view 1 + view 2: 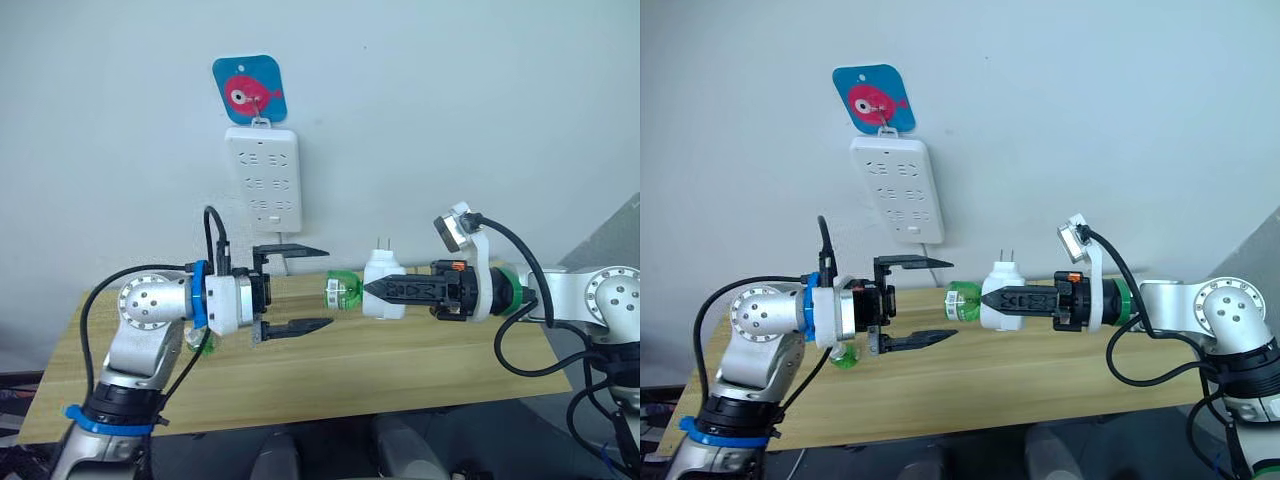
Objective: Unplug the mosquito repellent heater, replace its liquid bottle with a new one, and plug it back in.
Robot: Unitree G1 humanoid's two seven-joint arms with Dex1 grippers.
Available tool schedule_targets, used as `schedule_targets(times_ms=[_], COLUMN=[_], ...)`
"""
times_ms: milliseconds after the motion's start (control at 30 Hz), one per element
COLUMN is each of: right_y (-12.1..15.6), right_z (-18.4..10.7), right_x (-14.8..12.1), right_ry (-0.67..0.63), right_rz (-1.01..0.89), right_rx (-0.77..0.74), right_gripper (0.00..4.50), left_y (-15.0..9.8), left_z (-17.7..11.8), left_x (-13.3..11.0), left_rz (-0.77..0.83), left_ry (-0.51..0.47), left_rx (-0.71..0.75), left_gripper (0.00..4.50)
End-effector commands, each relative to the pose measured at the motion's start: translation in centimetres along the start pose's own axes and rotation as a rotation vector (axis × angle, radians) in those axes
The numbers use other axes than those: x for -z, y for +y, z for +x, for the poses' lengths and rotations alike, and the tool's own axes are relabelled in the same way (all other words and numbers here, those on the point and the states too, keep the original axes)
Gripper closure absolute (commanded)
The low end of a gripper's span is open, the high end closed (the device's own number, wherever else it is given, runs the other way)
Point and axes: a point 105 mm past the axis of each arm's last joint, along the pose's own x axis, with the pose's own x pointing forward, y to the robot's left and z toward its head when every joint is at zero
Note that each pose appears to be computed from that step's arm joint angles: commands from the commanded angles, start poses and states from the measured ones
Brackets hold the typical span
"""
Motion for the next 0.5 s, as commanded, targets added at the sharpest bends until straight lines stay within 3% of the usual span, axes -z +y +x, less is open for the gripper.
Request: schedule_targets(times_ms=[33,300,400,500], right_y=[1.03,1.09,1.09,1.07], right_z=[-0.1,-0.03,-0.05,-0.08], right_x=[-0.88,-0.8,-0.76,-0.72], right_ry=[-0.033,-0.033,-0.032,-0.032], right_rz=[-0.03,-0.03,-0.031,-0.03], right_rx=[-0.033,-0.034,-0.033,-0.031], right_gripper=[1.4,1.4,1.4,1.4], left_y=[0.47,0.11,-0.01,0.29], left_z=[0.72,1.37,1.38,1.29], left_x=[-0.66,-0.08,-0.11,-0.44], left_rz=[0.086,0.084,0.075,0.069], left_ry=[-0.039,-0.039,-0.041,-0.045], left_rx=[-0.028,-0.041,-0.03,-0.029], left_gripper=[0.0,0.0,0.55,1.52])
